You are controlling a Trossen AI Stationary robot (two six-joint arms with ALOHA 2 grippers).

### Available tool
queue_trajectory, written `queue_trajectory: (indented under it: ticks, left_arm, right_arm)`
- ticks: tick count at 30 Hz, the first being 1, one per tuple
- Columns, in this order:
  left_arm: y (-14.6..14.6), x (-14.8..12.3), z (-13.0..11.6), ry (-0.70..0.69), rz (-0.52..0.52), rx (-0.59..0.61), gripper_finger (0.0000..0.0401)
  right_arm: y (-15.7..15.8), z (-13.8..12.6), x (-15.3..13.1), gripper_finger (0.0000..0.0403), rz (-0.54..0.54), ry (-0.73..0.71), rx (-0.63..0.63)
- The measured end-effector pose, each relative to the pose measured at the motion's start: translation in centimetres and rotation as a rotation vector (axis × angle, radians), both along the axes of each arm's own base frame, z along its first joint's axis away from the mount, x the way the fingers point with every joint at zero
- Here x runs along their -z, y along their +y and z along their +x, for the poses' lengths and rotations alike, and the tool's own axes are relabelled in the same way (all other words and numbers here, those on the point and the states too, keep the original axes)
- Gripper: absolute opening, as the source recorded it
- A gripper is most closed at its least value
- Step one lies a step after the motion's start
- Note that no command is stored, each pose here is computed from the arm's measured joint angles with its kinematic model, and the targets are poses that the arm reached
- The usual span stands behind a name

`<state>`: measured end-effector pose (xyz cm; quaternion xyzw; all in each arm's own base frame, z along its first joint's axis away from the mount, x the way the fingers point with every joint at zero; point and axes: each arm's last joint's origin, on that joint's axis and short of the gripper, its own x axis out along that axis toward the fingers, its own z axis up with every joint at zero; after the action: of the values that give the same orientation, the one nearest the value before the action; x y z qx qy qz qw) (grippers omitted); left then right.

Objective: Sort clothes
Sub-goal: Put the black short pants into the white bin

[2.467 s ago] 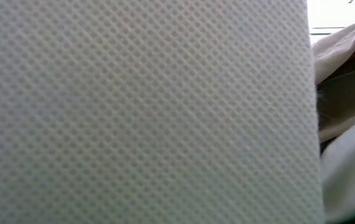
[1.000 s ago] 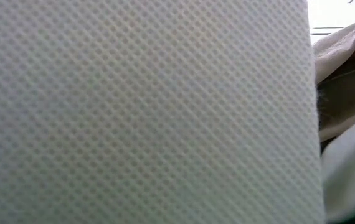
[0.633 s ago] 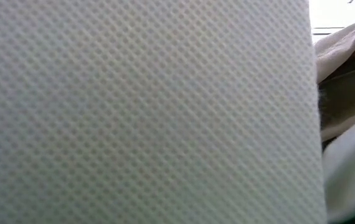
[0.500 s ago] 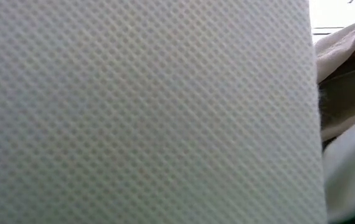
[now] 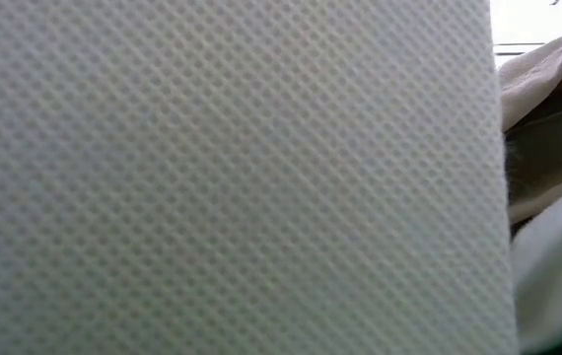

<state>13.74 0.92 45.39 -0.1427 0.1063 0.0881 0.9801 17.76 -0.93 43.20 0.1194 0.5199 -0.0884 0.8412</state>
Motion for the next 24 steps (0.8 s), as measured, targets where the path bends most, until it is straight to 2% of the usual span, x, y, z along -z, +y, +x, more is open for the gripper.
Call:
queue_trajectory:
  ticks: [6,16,19,24]
  left_arm:
    - [0.0,0.0,0.5,-0.002,-0.008,-0.002,0.0]
    - [0.1,0.2,1.3,0.009,-0.009,-0.002,0.0]
    - [0.1,0.2,1.4,0.012,-0.009,-0.002,0.0]
    - [0.1,0.3,1.5,0.015,-0.009,-0.002,0.0]
  right_arm:
    - [0.0,0.2,1.2,0.0013,-0.001,0.048,-0.01]
    - [0.1,-0.2,1.1,0.0021,-0.053,0.041,-0.158]
    - [0.1,-0.2,1.2,0.0051,-0.049,0.044,-0.188]
    - [0.1,-0.3,1.8,0.0137,-0.045,0.062,-0.19]
